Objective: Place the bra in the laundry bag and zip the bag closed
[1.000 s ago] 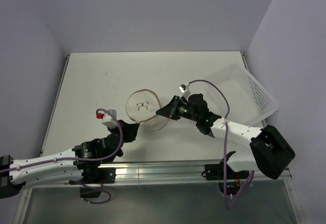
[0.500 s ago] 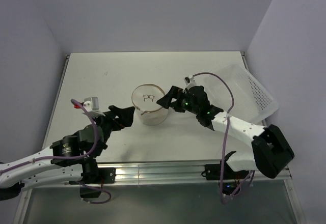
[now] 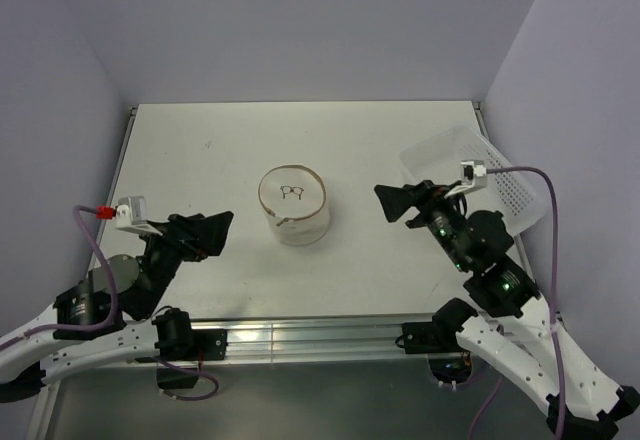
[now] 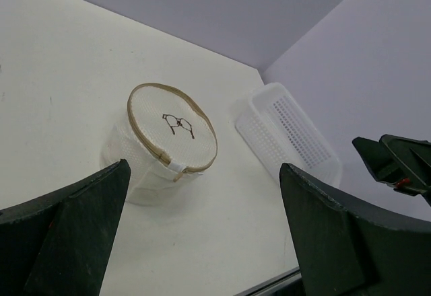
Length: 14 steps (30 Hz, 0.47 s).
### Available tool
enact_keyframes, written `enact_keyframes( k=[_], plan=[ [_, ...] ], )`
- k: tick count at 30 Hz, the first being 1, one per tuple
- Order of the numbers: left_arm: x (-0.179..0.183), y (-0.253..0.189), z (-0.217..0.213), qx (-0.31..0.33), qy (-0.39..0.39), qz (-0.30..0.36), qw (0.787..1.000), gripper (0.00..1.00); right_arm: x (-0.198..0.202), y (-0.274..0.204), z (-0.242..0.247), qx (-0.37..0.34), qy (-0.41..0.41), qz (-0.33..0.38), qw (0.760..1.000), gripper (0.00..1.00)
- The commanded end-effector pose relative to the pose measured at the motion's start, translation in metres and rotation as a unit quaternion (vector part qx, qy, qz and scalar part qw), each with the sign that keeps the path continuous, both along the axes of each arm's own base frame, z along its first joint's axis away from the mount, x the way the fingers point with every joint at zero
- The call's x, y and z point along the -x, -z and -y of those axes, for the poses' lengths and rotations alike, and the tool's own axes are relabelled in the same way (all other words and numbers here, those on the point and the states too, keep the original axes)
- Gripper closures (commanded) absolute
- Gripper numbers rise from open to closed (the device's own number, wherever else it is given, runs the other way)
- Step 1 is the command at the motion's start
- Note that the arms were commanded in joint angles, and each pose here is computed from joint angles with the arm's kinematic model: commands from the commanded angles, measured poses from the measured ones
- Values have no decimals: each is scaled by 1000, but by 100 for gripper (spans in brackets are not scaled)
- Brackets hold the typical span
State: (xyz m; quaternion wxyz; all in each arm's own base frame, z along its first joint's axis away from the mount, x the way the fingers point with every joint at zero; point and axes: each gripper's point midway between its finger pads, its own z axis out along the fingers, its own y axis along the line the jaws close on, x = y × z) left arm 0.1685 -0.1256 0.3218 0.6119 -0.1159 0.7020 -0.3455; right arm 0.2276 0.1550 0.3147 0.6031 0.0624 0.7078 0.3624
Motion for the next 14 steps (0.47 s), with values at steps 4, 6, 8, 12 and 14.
enact_keyframes(
  k=[4, 6, 8, 12, 14],
  plan=[
    [12, 9, -10, 11, 32, 1, 999, 1, 15, 38, 53, 46, 95, -26, 994, 0],
    [13, 19, -11, 17, 32, -6, 999, 1, 15, 44, 56, 39, 104, -25, 994, 0],
    [14, 23, -14, 27, 32, -6, 999, 1, 15, 44, 52, 32, 94, -21, 995, 0],
    [20, 17, -16, 39, 52, 9, 998, 1, 11, 41, 43, 30, 78, -20, 996, 0],
    [20, 13, -19, 44, 48, 11, 998, 1, 9, 33, 42, 29, 79, -16, 996, 0]
  ],
)
